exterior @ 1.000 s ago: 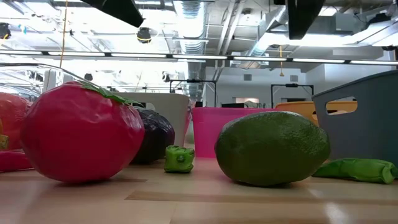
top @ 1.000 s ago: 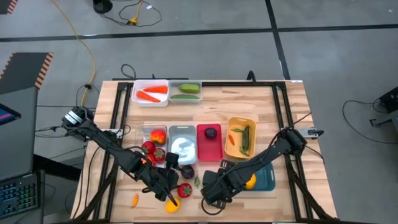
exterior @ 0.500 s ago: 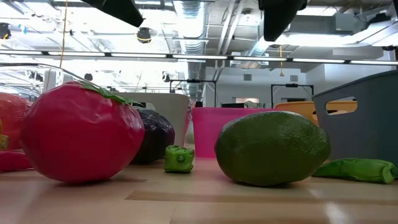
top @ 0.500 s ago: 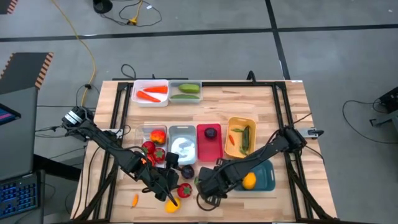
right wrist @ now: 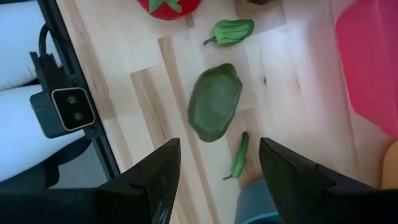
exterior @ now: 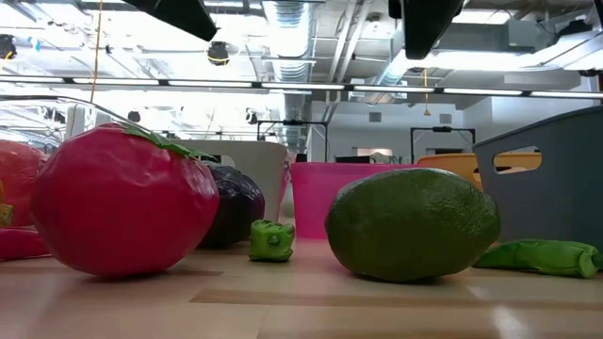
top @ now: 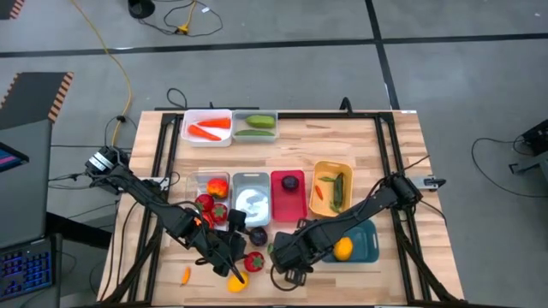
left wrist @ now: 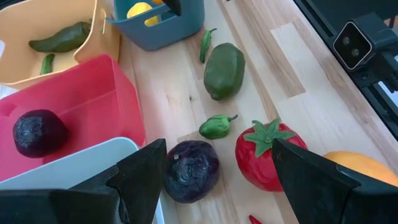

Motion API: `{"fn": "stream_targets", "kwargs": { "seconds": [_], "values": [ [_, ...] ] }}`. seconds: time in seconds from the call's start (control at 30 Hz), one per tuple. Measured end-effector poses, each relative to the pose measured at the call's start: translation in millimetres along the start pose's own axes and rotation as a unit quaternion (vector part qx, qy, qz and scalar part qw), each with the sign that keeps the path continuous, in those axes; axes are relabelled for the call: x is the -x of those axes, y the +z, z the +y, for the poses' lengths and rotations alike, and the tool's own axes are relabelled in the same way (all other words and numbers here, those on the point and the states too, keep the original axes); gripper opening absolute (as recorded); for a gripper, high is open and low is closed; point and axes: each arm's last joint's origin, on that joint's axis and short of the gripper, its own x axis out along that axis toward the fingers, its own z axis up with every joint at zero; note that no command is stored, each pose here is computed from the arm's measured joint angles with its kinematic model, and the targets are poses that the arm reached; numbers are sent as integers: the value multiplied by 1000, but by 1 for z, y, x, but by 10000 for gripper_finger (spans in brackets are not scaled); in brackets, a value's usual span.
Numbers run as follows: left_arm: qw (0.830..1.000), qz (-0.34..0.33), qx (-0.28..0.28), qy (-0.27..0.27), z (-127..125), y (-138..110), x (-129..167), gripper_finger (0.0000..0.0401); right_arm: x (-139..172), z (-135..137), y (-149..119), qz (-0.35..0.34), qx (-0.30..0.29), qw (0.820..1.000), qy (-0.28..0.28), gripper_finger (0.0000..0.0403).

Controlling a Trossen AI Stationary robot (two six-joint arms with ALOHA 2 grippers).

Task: Sort produce into baskets
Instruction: Put the lime into the gray bin

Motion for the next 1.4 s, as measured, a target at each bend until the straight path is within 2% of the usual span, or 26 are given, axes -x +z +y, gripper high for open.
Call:
{"fn": "stream_targets", "kwargs": {
  "seconds": [0.47, 0.63, 0.8, 1.07, 1.4],
  "values": [
    [1000, 7, -1, -16, 0, -1, 2, 281, 0, 2, 5, -14, -2, 1000, 22, 245],
    [1000, 7, -2, -15, 0, -1, 2, 281, 0, 1, 5, -20, -33, 999, 14, 245],
    [1000, 7, -1, -15, 0, -1, 2, 281, 0, 0, 7, -45, -37, 998, -4, 245],
    [1000, 7, 0, -15, 0, -1, 2, 281, 1, 4, 14, -70, -36, 997, 24, 245],
    [1000, 7, 0, -15, 0, -1, 2, 281, 1, 4, 17, -69, -40, 996, 40, 245]
  ]
}}
